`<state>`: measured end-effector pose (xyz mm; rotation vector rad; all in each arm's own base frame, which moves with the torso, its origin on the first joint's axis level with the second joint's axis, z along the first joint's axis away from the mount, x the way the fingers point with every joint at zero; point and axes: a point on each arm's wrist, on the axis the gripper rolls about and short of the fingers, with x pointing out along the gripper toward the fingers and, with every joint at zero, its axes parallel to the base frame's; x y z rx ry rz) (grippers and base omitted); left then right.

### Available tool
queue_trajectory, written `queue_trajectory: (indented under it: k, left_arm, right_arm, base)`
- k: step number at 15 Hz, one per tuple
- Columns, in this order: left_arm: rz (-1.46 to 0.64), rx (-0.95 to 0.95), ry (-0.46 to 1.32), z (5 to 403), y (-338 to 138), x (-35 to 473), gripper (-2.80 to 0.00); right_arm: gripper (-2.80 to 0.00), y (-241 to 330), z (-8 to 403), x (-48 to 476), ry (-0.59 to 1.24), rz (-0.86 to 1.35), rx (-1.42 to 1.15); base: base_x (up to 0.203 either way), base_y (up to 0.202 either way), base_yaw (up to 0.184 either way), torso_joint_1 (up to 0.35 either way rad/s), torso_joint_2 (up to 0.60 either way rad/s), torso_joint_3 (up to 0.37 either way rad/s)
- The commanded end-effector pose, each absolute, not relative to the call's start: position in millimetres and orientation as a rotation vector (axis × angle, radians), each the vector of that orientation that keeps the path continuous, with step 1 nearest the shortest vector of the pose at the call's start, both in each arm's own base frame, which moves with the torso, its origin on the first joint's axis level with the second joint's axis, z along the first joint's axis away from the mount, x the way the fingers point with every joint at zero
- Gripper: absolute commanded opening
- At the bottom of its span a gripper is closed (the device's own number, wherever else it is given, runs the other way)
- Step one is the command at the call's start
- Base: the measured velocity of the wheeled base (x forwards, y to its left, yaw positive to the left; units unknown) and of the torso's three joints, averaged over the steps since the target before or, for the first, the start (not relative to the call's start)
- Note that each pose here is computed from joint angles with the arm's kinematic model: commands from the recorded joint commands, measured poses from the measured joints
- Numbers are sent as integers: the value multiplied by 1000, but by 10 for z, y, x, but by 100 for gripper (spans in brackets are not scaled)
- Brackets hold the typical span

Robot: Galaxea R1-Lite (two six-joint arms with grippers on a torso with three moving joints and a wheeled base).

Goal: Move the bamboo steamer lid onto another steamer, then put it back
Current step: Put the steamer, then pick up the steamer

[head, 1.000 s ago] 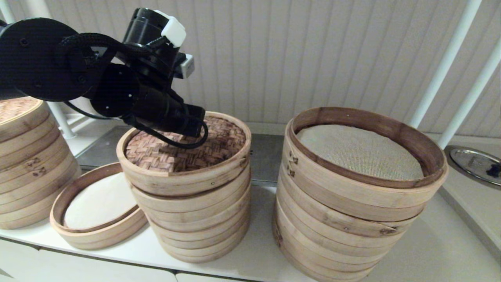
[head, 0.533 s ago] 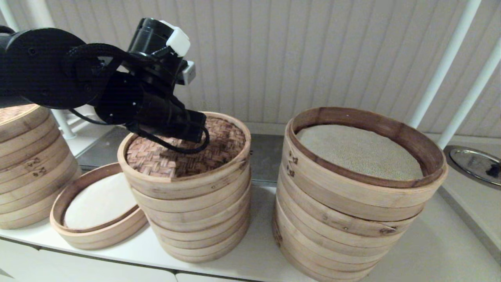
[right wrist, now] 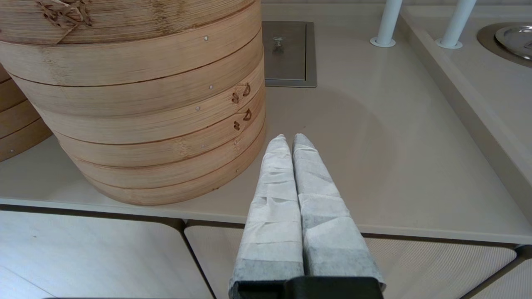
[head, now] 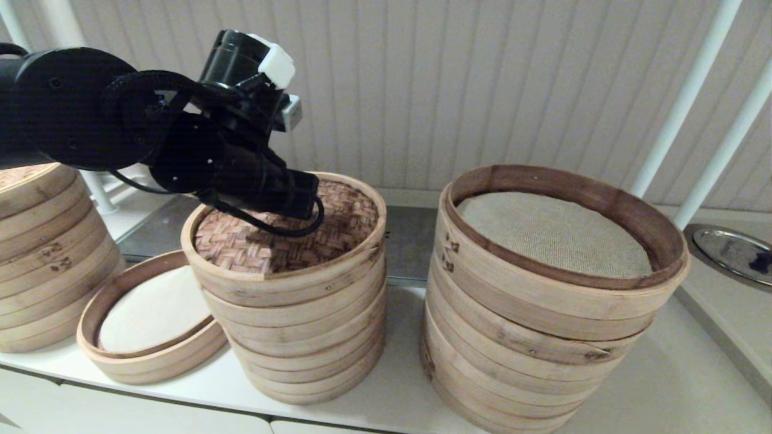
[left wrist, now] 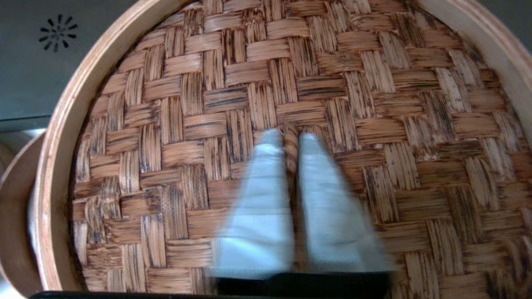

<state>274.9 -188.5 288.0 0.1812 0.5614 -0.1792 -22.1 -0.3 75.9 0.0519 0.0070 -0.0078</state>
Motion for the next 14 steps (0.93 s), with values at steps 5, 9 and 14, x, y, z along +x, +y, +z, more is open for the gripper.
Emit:
queue_trajectory:
  k: [5,9,14]
  left_arm:
    - [-169,141,508,3032,-1820,2673,0]
    - [-170,95,423,3302,-1638,2463,0]
    - [-82,39,360,3431,-1002,2101,-280]
  right_arm:
    - [-280,-3,755,-219,10,-7,52]
    - [-280,-3,752,-219,9,-7,52]
    - [-280,-3,755,-220,8,-7,52]
  base:
    - [0,0,0,0,0,0]
    - [0,0,0,0,0,0]
    - [0,0,0,0,0,0]
